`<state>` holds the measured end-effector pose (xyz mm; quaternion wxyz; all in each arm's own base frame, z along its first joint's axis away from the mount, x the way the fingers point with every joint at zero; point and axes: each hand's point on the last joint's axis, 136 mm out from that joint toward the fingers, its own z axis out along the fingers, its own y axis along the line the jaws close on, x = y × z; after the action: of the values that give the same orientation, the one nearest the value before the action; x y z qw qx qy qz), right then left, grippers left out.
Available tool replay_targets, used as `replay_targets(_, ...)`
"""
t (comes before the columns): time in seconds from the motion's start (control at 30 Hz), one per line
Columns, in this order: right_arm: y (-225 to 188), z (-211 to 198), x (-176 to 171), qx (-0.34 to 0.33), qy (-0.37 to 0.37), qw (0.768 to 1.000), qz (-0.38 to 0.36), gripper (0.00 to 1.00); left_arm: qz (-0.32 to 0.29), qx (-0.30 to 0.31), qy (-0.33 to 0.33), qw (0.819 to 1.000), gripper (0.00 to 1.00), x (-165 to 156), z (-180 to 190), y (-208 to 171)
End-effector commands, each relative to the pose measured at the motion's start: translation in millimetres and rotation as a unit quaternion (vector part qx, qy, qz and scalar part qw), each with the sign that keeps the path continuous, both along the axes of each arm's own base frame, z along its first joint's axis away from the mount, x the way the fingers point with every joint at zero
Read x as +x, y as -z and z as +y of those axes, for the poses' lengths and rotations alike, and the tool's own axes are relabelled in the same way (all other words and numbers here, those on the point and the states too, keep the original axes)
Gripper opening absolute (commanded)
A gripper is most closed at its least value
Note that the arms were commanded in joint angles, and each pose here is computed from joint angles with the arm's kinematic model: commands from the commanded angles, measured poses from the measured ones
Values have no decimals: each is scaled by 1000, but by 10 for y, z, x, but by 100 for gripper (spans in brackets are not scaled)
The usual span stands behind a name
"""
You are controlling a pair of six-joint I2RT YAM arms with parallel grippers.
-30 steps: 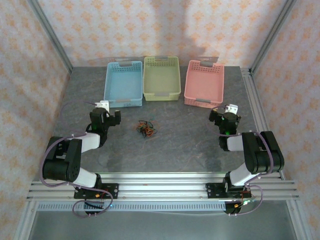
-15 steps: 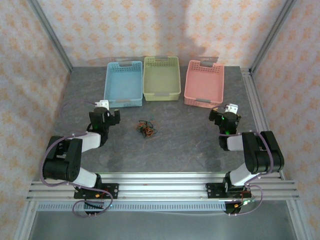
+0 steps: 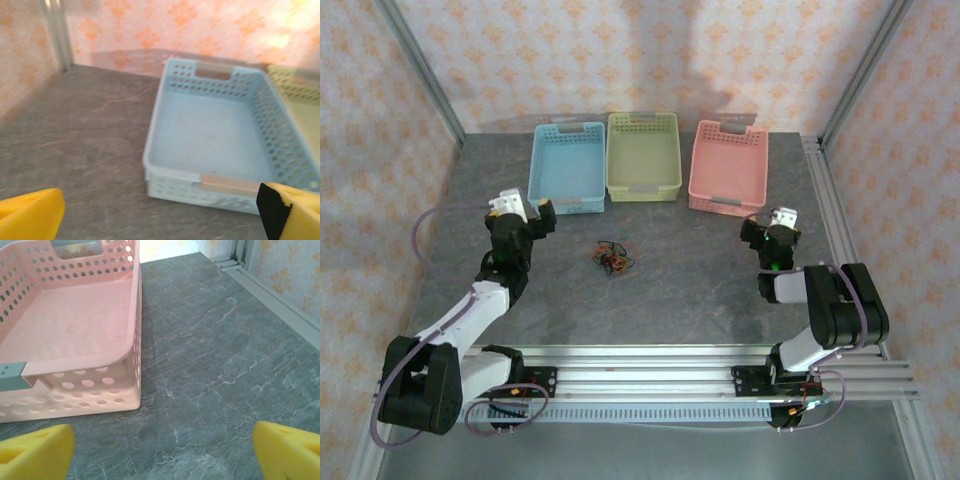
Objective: Untangle the cables
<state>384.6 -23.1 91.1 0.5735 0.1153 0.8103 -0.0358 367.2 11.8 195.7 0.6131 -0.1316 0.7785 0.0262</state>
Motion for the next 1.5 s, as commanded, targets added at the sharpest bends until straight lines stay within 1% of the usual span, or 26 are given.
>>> replay_targets(0.0, -327, 8, -49, -19, 6, 999, -37, 89, -1, -51, 31, 998, 100, -30, -146, 10)
replay_targets(0.07, -470, 163, -101, -48, -20, 998, -44, 89, 7, -72, 24, 997, 100, -30, -138, 57)
replay_targets(0.13, -660, 463, -155, -94, -63, 991, -68, 90, 27, -98, 41, 994, 100, -5, -205, 131)
replay_targets(0.17, -787, 649, -185, -94, -94, 987, -93, 90, 36, -105, 67, 992, 100, 23, -299, 131)
replay_targets(0.23, -945, 1061, -242, -67, -188, 972, -120, 87, 40, -116, 93, 988, 100, 60, -407, 146)
replay_targets(0.3, -1002, 1481, -267, -28, -275, 955, -107, 84, 48, -119, 106, 986, 100, 86, -458, 165)
replay_targets(0.33, -1026, 1744, -304, -12, -331, 939, -95, 84, 50, -122, 113, 985, 100, 100, -488, 170)
replay_targets(0.4, -969, 2171, -345, 11, -408, 910, -66, 84, 55, -126, 125, 983, 100, 126, -542, 185)
replay_targets(0.47, -842, 2592, -398, 40, -488, 871, -30, 83, 62, -129, 138, 980, 100, 145, -605, 205)
replay_targets(0.53, -658, 2895, -417, 57, -539, 841, 3, 80, 65, -128, 148, 978, 99, 151, -656, 208)
replay_targets(0.6, -427, 3131, -432, 42, -571, 819, 27, 79, 64, -125, 156, 978, 98, 151, -697, 190)
replay_targets(0.67, -179, 3307, -415, 22, -588, 807, 48, 79, 66, -123, 154, 978, 98, 152, -701, 198)
replay_targets(0.7, -118, 3362, -405, 22, -594, 803, 51, 79, 69, -123, 153, 978, 98, 156, -697, 212)
replay_targets(0.73, -57, 3426, -411, 34, -603, 795, 56, 79, 71, -123, 155, 978, 98, 165, -708, 220)
replay_targets(0.8, -26, 3524, -373, 63, -611, 787, 63, 78, 77, -121, 157, 977, 97, 180, -733, 240)
replay_targets(0.83, -35, 3589, -385, 72, -622, 777, 65, 77, 79, -119, 158, 977, 97, 189, -747, 239)
replay_targets(0.87, -33, 3636, -380, 76, -626, 773, 67, 77, 82, -116, 158, 977, 97, 195, -752, 251)
replay_targets(0.97, -16, 3724, -327, 90, -620, 776, 75, 77, 86, -114, 157, 977, 97, 217, -758, 265)
replay_targets(1.13, -6, 3869, -333, 144, -622, 765, 85, 76, 87, -111, 160, 977, 96, 218, -778, 267)
replay_targets(1.2, 22, 3926, -326, 155, -617, 766, 90, 75, 87, -112, 161, 977, 96, 223, -792, 270)
replay_targets(1.27, 69, 3957, -319, 150, -613, 770, 98, 74, 92, -108, 166, 976, 96, 228, -834, 278)
replay_targets(1.4, 151, 3970, -268, 133, -595, 785, 112, 70, 99, -100, 170, 975, 96, 236, -872, 297)
replay_targets(1.43, 148, 3980, -276, 131, -596, 784, 112, 68, 100, -99, 170, 975, 96, 237, -880, 302)
replay_targets(1.47, 155, 3978, -278, 131, -596, 784, 113, 63, 101, -99, 171, 975, 96, 238, -882, 305)
